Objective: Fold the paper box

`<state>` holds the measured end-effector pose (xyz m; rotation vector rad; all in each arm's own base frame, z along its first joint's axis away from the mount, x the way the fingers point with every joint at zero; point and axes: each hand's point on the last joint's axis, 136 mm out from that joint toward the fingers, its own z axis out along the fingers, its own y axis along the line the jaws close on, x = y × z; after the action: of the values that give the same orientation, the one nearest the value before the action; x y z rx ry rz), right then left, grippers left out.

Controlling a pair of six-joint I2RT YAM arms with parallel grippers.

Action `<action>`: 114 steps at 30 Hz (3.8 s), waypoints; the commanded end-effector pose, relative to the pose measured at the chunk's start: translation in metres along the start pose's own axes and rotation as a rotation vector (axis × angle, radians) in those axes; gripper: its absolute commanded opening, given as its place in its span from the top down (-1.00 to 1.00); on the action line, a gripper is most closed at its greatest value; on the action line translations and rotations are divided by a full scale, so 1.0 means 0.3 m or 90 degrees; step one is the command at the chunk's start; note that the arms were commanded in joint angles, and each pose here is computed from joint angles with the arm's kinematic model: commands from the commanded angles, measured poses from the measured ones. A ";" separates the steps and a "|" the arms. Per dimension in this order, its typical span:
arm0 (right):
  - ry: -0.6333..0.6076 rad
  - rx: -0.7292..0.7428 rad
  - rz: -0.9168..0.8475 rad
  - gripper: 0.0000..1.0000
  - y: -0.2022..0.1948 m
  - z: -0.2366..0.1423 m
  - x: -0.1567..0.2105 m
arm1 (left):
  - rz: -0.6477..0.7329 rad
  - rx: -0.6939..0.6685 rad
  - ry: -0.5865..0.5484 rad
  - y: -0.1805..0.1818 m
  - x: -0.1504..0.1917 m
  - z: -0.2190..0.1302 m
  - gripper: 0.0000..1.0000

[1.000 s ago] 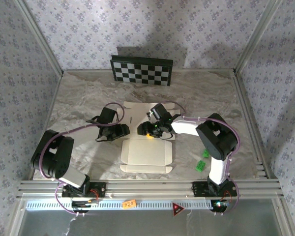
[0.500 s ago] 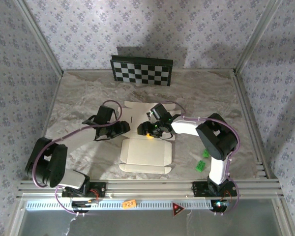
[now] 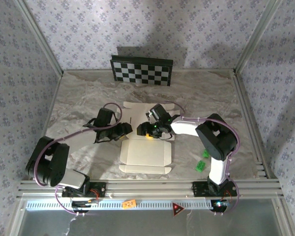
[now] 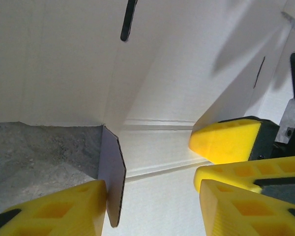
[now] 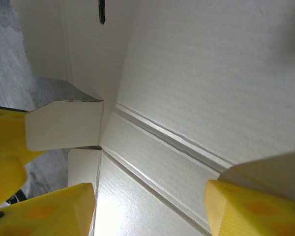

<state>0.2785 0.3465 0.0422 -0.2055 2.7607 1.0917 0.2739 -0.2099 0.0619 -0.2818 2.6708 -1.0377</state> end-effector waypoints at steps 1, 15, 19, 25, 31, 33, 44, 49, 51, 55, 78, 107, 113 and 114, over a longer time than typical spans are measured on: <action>0.041 0.039 0.024 -0.26 -0.054 0.022 0.075 | 0.004 0.041 0.014 -0.050 0.008 0.018 -0.05; 0.040 0.042 0.022 -0.02 -0.050 0.022 0.077 | 0.012 0.041 0.033 -0.056 0.021 0.072 0.16; 0.043 0.046 0.023 0.24 -0.058 0.024 0.081 | 0.004 0.033 0.044 -0.031 0.030 0.095 0.23; 0.048 0.050 0.025 0.50 -0.067 0.031 0.086 | -0.004 0.021 0.061 0.002 0.046 0.128 0.35; 0.050 0.056 0.020 0.56 -0.071 0.029 0.089 | -0.017 -0.018 0.085 0.056 0.072 0.148 0.47; 0.051 0.064 0.017 0.57 -0.079 0.026 0.089 | -0.015 -0.039 0.095 0.074 0.085 0.145 0.49; 0.059 0.124 -0.007 0.60 -0.121 -0.021 0.085 | 0.014 -0.104 0.120 0.097 0.163 0.083 0.49; 0.057 0.109 -0.041 0.60 -0.068 -0.054 0.065 | 0.037 -0.091 0.073 0.020 0.094 0.045 0.47; 0.052 0.095 -0.047 0.60 -0.038 -0.066 0.054 | 0.049 -0.092 0.062 -0.005 0.066 0.035 0.47; 0.045 0.081 -0.055 0.59 -0.002 -0.094 0.034 | 0.072 -0.083 0.046 -0.066 0.020 0.011 0.46; -0.010 0.067 -0.029 0.36 -0.052 -0.144 -0.225 | 0.074 -0.090 -0.045 -0.044 -0.234 -0.134 0.17; -0.046 0.028 0.080 0.42 -0.202 0.103 -0.531 | 0.027 -0.088 -0.037 -0.009 -0.530 0.006 -0.17; -0.040 0.034 0.094 0.42 -0.245 0.129 -0.500 | 0.017 -0.091 -0.027 0.004 -0.539 0.037 -0.22; -0.039 0.033 0.094 0.43 -0.246 0.131 -0.498 | 0.017 -0.094 -0.027 0.009 -0.543 0.041 -0.23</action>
<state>0.4546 0.3415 0.0349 -0.0333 2.6821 1.1006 0.4222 -0.1683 0.0718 -0.3092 2.7214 -0.7959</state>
